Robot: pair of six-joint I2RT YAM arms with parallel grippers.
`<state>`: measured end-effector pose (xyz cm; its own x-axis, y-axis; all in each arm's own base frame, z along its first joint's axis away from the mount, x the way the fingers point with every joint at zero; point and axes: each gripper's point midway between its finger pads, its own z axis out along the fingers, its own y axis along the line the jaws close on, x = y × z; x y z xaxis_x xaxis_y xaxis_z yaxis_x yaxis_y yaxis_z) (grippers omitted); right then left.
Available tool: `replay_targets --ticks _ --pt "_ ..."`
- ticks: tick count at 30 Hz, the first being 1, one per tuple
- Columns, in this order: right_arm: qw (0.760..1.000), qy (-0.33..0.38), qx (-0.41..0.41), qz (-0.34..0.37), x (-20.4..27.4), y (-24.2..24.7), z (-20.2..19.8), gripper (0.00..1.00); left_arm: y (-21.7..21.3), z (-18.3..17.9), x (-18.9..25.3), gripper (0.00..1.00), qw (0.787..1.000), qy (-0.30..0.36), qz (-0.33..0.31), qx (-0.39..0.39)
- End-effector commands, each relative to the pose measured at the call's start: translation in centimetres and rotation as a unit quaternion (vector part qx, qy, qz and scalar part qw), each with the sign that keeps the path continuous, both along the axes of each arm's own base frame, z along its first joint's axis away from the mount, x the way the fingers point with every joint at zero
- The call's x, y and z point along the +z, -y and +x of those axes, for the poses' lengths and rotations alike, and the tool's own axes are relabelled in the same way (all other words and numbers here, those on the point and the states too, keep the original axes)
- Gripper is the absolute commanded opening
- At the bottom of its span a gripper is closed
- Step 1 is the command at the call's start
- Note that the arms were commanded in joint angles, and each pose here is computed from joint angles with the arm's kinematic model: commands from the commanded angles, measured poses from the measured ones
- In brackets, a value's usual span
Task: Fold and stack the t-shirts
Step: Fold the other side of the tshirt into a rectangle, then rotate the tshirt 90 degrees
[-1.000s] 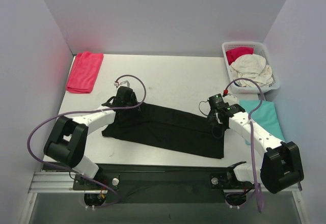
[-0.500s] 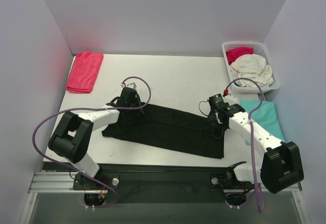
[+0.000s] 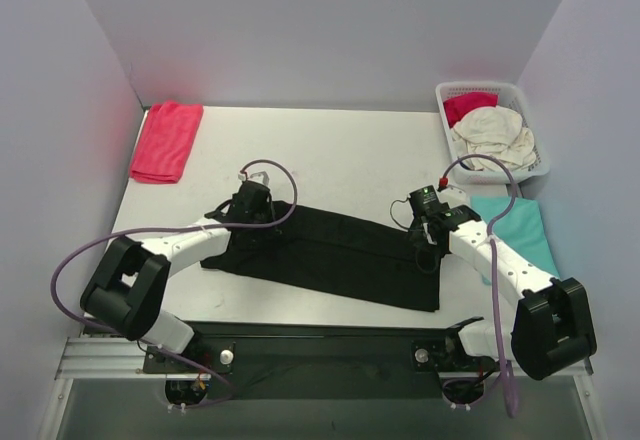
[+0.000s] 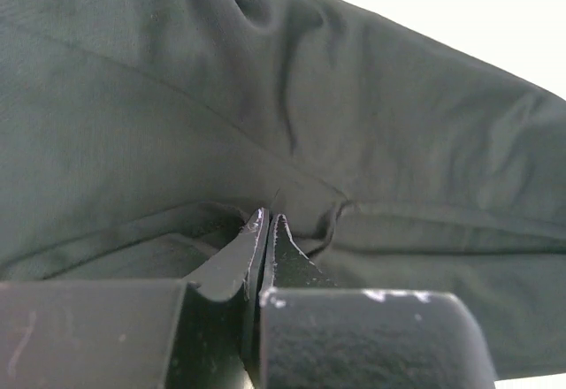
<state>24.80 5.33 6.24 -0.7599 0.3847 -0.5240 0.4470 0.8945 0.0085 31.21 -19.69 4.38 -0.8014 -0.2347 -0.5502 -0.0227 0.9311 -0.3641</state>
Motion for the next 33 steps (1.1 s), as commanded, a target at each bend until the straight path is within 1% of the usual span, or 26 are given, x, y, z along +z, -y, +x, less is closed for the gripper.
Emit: replay_targets --ticks 1,4,5,7,9,10,13,14,15,17,18,21,25,29,32,33 --pt "1.0 -0.009 -0.012 -0.021 -0.2 1.0 -1.0 0.44 -0.1 -0.9 1.9 0.0 1.0 0.022 0.008 0.001" --pt "1.0 -0.01 -0.013 -0.022 -0.3 1.0 -1.1 0.44 -0.3 -1.9 2.6 0.0 1.0 0.028 0.01 0.003" --pt "1.0 -0.011 -0.013 -0.022 -0.3 1.0 -1.2 0.44 -0.3 -2.7 2.2 0.0 1.0 0.024 0.014 0.0" --pt "1.0 -0.011 -0.014 -0.023 -0.3 1.1 -1.1 0.44 -0.2 -3.6 2.7 0.0 1.0 0.028 0.006 0.0" --pt "1.0 -0.01 -0.015 -0.023 -0.3 1.1 -1.1 0.44 -0.4 -4.9 2.0 0.0 1.0 0.023 0.008 -0.007" --pt "1.0 -0.011 -0.014 -0.023 -0.3 1.1 -1.1 0.44 -0.4 -5.4 1.5 0.02 1.0 0.017 0.008 -0.01" --pt "1.0 -0.01 -0.013 -0.024 -0.3 1.1 -1.1 0.44 -1.3 -7.4 -1.0 0.18 1.0 -0.013 0.014 -0.011" --pt "1.0 -0.011 -0.013 -0.024 -0.3 1.1 -1.1 0.44 -1.5 -7.9 -1.5 0.33 1.0 -0.02 0.016 -0.011" --pt "1.0 -0.011 -0.014 -0.024 -0.3 1.1 -1.1 0.44 -1.9 -8.7 -2.3 0.39 0.999 -0.027 0.022 -0.013" --pt "1.0 -0.012 -0.012 -0.024 -0.4 1.0 -1.1 0.43 -2.0 -8.9 -2.3 0.52 1.0 -0.019 0.021 -0.009" --pt "1.0 -0.013 -0.011 -0.024 -0.4 1.0 -1.1 0.43 -2.0 -8.9 -2.0 0.57 1.0 -0.009 0.018 -0.007" --pt "1.0 -0.014 -0.011 -0.024 -0.5 0.9 -1.0 0.43 -2.3 -8.5 -0.9 0.65 1.0 0.018 0.016 0.005" --pt "1.0 -0.013 -0.004 -0.022 -0.4 0.5 -0.9 0.43 -2.7 -6.6 2.3 0.66 0.997 0.071 0.015 0.037" --pt "1.0 -0.018 0.007 -0.02 -0.5 0.0 -0.6 0.43 -3.2 -5.2 4.9 0.66 0.992 0.104 0.02 0.062" --pt "0.999 -0.025 0.017 -0.021 -0.6 -0.5 -0.3 0.43 -3.5 -4.6 5.5 0.66 0.991 0.104 0.035 0.074" --pt "0.999 -0.026 0.02 -0.022 -0.7 -0.7 -0.3 0.43 -4.0 -4.7 5.2 0.66 0.991 0.096 0.049 0.084"
